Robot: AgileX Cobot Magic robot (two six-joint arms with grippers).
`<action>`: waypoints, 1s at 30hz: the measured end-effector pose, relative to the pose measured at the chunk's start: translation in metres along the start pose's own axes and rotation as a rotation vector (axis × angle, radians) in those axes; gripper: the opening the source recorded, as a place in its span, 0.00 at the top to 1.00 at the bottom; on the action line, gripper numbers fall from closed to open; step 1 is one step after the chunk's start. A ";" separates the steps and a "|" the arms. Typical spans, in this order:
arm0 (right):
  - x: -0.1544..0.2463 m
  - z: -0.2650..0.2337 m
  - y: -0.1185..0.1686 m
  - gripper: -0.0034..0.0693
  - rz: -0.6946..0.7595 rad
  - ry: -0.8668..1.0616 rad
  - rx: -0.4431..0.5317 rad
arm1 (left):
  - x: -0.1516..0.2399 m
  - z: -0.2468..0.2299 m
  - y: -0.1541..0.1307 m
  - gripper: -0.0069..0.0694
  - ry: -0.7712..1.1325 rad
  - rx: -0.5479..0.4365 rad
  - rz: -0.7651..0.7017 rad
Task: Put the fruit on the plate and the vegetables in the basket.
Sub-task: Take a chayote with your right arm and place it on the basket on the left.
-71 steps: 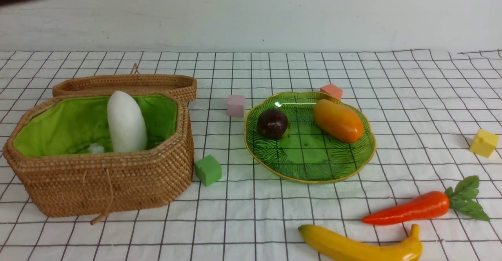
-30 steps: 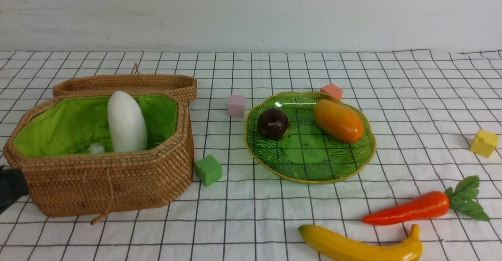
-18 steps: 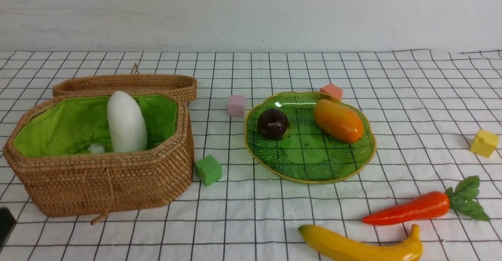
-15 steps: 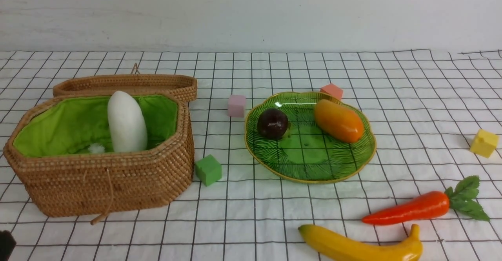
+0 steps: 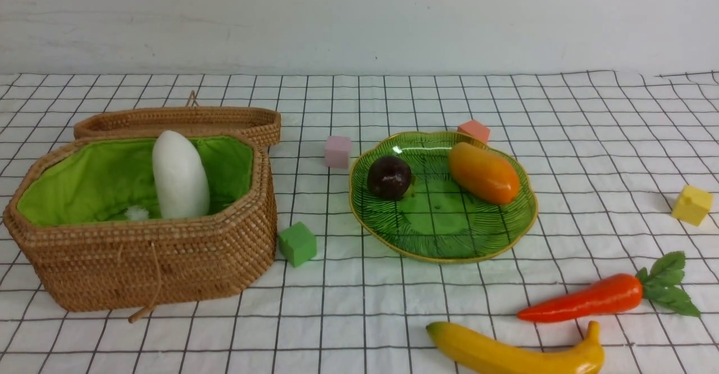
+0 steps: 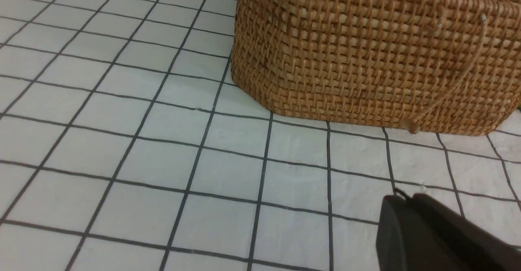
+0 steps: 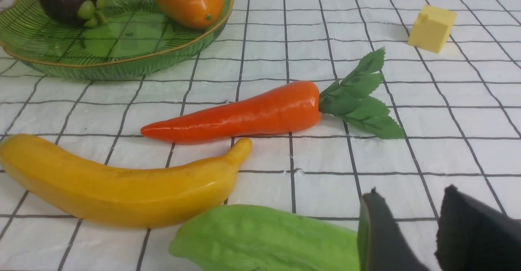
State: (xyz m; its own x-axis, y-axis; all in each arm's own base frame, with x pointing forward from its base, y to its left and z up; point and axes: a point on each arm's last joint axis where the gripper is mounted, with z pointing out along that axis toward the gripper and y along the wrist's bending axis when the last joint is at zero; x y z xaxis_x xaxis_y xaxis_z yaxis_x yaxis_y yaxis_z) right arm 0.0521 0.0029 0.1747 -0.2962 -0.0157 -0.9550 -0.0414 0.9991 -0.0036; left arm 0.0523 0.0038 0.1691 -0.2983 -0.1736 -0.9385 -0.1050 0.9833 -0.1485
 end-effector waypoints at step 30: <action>-0.059 -0.023 -0.002 0.62 0.241 -0.748 -0.065 | 0.001 0.000 -0.002 0.90 0.009 0.032 0.010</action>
State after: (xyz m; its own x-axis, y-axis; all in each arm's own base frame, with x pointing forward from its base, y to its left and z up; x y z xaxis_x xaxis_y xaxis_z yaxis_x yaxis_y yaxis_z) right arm 0.0478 0.0005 0.2380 0.4156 0.2546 -0.8732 -0.1206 0.9670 0.2245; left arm 0.0523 0.0020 0.1687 -0.3082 -0.1638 -0.9371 -0.0720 0.9863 -0.1487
